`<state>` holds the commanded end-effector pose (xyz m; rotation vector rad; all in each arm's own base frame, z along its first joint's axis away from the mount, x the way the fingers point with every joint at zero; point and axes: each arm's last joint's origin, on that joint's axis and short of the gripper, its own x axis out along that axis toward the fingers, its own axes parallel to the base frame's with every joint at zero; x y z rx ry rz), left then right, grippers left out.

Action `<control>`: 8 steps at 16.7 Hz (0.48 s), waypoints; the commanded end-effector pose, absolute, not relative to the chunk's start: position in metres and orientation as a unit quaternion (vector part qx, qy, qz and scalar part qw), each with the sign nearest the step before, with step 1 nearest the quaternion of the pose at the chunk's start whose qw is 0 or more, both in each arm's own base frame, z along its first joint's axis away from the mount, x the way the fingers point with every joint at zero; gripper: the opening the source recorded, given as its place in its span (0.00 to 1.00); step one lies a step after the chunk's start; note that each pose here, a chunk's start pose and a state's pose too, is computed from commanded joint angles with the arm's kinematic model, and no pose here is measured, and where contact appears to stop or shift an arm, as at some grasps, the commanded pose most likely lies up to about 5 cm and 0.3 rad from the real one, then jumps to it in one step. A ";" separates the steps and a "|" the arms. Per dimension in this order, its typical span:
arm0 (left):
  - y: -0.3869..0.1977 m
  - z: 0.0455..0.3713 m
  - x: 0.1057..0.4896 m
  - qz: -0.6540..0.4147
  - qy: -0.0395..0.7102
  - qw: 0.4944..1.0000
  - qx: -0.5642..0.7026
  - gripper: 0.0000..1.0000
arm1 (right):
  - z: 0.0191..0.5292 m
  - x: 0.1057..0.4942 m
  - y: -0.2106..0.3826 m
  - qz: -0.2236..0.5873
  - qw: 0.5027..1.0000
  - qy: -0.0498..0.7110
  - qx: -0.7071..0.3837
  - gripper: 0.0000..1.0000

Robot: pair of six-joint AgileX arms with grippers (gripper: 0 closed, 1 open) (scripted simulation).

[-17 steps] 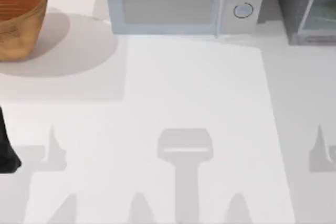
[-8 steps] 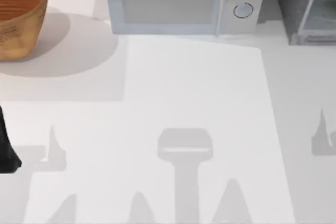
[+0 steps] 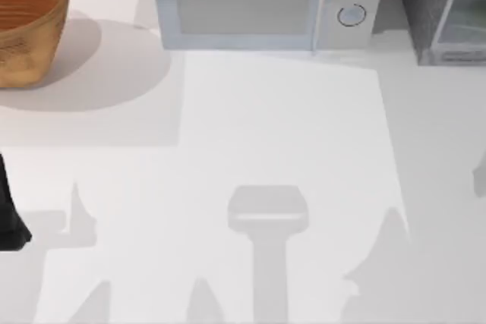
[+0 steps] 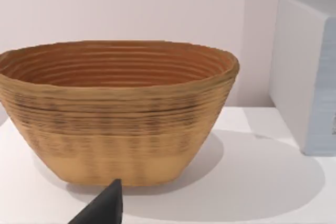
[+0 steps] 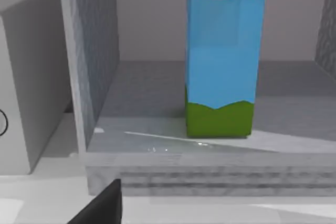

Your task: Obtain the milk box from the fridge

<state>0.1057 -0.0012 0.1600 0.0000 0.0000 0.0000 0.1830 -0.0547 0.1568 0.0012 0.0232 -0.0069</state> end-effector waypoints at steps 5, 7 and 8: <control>-0.001 0.160 0.106 0.000 0.000 1.000 0.000 1.00 | 0.131 0.199 -0.083 -0.001 1.000 0.011 0.004 1.00; -0.001 0.160 0.106 0.000 0.000 1.000 0.000 1.00 | 0.121 0.202 -0.092 -0.001 1.000 0.008 0.004 1.00; -0.001 0.160 0.106 0.000 0.000 1.000 0.000 1.00 | 0.117 0.203 -0.095 -0.001 1.000 0.006 0.003 1.00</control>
